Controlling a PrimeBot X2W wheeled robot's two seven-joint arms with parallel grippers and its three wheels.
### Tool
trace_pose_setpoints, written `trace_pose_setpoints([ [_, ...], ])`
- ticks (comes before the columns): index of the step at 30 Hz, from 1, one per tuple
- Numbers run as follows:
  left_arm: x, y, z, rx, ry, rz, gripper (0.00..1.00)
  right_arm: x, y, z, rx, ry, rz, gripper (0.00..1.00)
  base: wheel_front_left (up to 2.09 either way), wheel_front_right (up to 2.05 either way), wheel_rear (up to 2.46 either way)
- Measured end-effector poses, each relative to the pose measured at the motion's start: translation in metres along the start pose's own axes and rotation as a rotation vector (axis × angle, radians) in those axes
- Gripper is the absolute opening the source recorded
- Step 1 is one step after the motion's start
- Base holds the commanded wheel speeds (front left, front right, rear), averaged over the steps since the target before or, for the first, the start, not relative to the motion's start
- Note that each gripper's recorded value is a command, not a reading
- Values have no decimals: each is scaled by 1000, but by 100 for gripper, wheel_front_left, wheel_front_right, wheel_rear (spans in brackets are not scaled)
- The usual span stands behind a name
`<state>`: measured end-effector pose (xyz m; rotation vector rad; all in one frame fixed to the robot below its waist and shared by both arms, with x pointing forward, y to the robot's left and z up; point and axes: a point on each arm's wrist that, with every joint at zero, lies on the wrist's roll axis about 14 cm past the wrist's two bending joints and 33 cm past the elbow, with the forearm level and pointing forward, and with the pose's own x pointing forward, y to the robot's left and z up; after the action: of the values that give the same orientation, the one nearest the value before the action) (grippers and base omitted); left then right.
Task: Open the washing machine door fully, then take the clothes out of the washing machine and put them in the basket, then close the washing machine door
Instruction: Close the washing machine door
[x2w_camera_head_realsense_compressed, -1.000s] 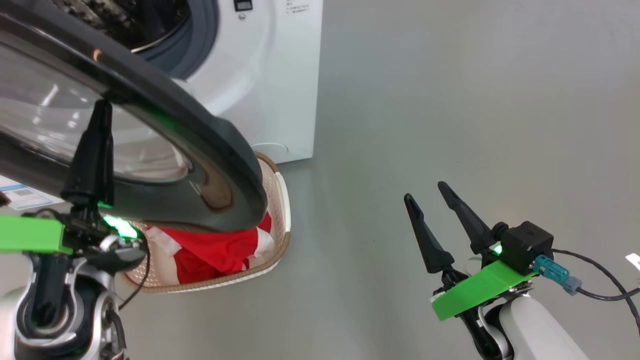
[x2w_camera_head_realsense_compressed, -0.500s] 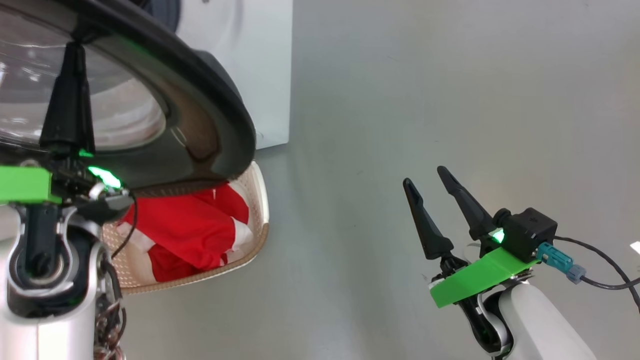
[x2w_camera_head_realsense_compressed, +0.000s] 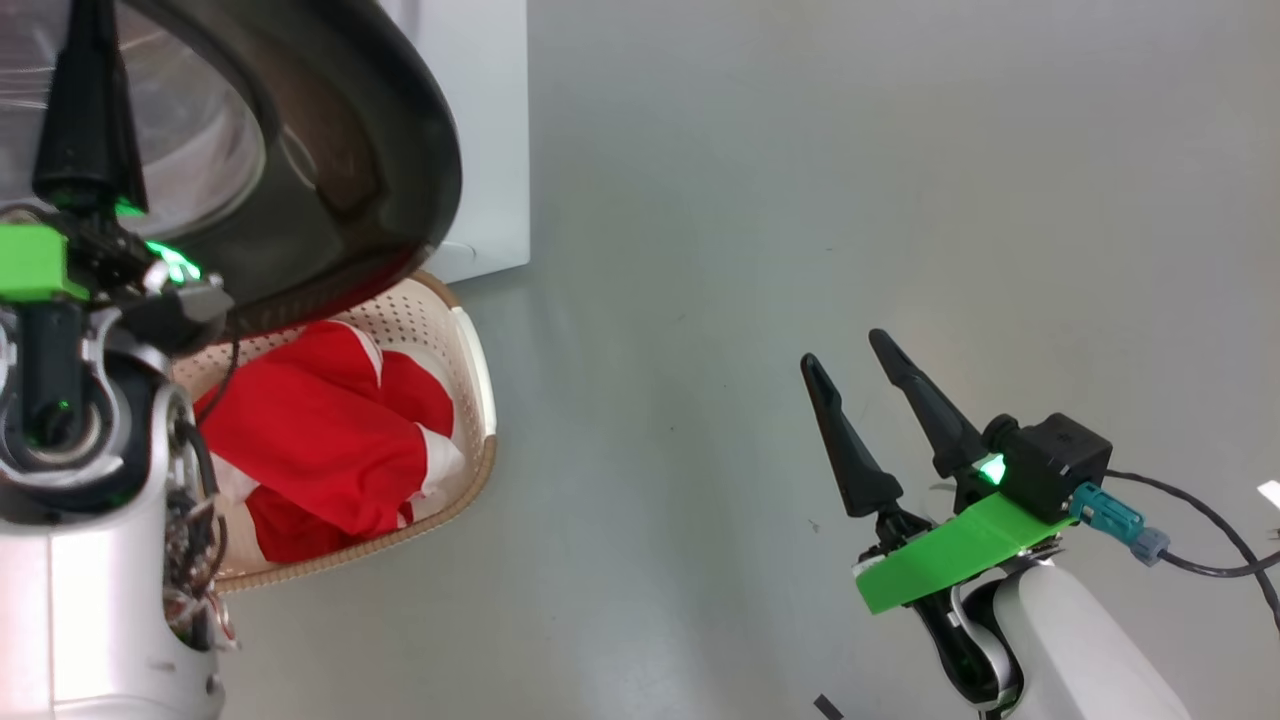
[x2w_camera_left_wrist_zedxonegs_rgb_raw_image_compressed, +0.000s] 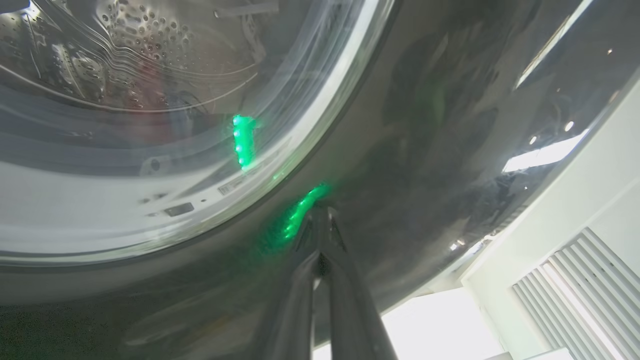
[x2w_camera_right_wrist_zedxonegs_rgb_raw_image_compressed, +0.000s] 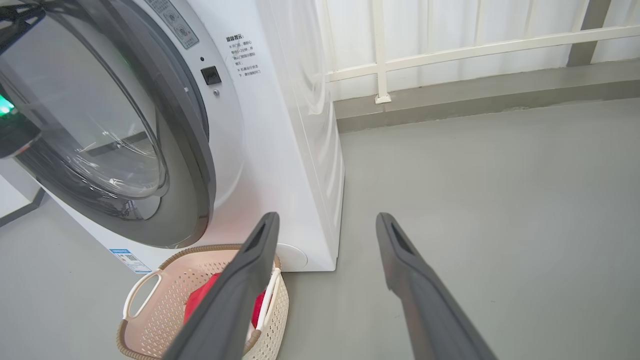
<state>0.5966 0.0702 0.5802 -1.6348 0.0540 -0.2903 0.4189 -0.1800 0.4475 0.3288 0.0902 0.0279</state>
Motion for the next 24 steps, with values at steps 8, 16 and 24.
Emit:
trace_pose_setpoints([
  [8, 8, 4, -3, 2, 7, -2, 0, 3, -2, 5, -8, -13, -4, 100, 0, 0, 0],
  [16, 0, -15, -5, 14, 22, -45, 51, 2, 4, 13, -5, -33, 13, 100, 0, 0, 0],
  [24, -35, 0, 4, 30, 5, 12, 100, 0, 9, 25, -8, -68, 26, 100, 0, 0, 0],
])
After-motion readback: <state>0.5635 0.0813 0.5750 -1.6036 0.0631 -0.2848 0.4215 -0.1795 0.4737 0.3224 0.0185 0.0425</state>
